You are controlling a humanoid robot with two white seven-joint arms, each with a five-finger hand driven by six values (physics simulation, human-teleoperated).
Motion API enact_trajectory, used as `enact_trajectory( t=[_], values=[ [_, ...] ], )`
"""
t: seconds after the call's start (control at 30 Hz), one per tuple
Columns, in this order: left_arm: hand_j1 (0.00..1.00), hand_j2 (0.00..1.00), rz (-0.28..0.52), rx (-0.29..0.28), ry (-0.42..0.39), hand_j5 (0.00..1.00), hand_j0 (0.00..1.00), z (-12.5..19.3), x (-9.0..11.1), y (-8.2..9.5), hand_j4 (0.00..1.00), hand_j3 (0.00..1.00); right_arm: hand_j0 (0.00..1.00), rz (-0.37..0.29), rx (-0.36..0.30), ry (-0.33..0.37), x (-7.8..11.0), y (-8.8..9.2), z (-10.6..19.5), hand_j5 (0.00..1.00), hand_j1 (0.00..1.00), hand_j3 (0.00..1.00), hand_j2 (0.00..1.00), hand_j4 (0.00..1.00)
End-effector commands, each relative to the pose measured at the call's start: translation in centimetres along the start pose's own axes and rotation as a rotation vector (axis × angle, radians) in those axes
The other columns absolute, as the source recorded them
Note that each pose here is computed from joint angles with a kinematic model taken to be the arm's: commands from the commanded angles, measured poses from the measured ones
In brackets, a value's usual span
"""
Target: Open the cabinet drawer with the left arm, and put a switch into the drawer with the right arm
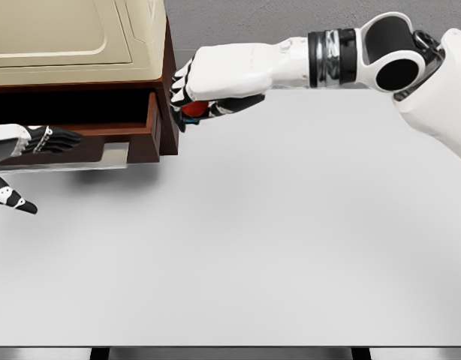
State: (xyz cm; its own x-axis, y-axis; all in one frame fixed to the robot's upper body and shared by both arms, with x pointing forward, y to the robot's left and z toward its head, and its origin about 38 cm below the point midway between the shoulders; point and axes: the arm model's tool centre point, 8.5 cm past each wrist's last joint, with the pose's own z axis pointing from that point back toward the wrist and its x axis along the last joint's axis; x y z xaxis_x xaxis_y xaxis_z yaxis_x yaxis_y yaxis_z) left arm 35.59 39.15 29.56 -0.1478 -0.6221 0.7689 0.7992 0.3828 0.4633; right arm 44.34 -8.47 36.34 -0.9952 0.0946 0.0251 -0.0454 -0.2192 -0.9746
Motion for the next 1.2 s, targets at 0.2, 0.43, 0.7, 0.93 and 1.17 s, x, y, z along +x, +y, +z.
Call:
enact_trajectory(
  t=[0.2,0.43,0.7,0.93,1.17],
  values=[
    [1.00,1.00,-0.009,0.008,-0.125,1.00,1.00,0.3,1.3,0.0,1.00,1.00,0.45,-0.010,-0.004,-0.023,0.0,-0.6,-2.0,0.45,0.45,0.45,0.45,0.45],
    [1.00,1.00,-0.159,0.014,-0.349,1.00,1.00,0.8,3.4,-0.3,1.00,1.00,0.45,-0.033,0.006,-0.018,-0.7,-1.4,-4.7,0.45,0.45,0.45,0.45,0.45],
    [1.00,1.00,-0.190,0.015,-0.386,1.00,1.00,1.1,3.7,-0.5,1.00,1.00,0.45,-0.060,0.009,0.010,-2.0,-1.9,-6.0,0.45,0.45,0.45,0.45,0.45],
    [1.00,1.00,-0.188,0.014,-0.389,1.00,1.00,1.1,3.6,-0.6,1.00,1.00,0.45,-0.089,0.024,0.024,-3.0,-1.9,-7.8,0.45,0.45,0.45,0.45,0.45],
    [1.00,1.00,-0.188,0.013,-0.393,1.00,1.00,1.1,3.6,-0.6,1.00,1.00,0.45,-0.103,0.032,0.014,-3.0,-1.9,-9.5,0.45,0.45,0.45,0.45,0.45]
  ],
)
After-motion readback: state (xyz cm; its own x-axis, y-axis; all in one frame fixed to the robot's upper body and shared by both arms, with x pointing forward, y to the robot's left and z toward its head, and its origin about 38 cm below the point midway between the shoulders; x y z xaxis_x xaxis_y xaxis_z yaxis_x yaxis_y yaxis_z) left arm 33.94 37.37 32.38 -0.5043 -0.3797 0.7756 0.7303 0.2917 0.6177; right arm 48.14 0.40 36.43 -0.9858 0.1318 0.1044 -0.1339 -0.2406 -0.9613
